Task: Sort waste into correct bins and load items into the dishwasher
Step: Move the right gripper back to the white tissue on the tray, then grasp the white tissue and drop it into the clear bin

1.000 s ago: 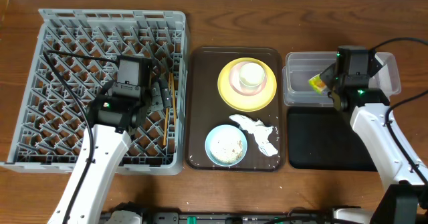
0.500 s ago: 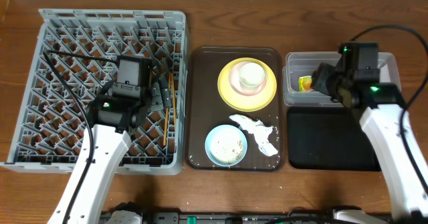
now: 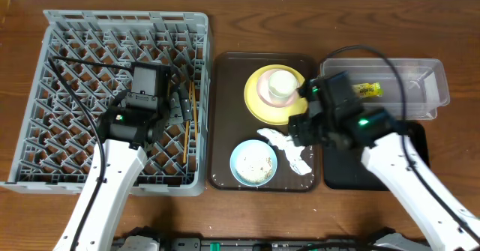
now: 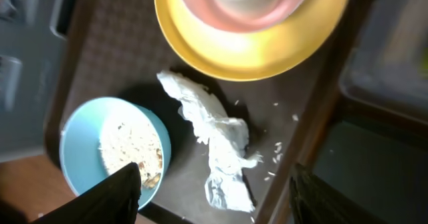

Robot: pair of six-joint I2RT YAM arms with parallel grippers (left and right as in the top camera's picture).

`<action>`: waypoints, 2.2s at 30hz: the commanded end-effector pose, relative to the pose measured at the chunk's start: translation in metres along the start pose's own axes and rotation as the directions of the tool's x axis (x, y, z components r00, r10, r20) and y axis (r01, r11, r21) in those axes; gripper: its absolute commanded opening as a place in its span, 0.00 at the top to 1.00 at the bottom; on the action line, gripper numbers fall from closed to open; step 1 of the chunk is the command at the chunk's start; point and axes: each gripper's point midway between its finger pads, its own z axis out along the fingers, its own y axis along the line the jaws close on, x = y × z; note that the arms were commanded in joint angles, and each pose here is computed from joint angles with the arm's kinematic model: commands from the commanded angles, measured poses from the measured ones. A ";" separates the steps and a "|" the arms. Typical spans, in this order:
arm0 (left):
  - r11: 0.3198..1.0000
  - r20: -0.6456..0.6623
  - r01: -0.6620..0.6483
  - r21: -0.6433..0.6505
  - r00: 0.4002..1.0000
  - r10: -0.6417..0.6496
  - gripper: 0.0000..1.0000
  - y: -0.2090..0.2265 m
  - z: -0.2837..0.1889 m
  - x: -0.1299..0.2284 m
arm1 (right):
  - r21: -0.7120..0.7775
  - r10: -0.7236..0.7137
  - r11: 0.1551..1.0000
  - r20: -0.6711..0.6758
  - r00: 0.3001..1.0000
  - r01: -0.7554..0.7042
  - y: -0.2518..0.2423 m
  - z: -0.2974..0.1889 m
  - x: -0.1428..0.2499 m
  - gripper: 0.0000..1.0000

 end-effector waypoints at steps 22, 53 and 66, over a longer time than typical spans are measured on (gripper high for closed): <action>1.000 0.000 0.006 -0.009 1.000 -0.006 0.07 0.003 0.001 -0.001 | 0.144 -0.054 0.986 -0.217 0.975 0.087 -0.010 0.119 0.068 0.34; 1.000 0.000 0.006 -0.009 1.000 -0.006 0.07 0.003 0.001 -0.001 | 0.334 0.213 0.882 0.347 0.913 -0.333 -0.144 -0.038 -0.085 0.99; 1.000 0.000 0.006 -0.009 1.000 -0.006 0.07 0.003 0.001 -0.001 | 0.354 0.267 0.859 0.308 0.913 -0.371 -0.184 -0.015 -0.082 0.01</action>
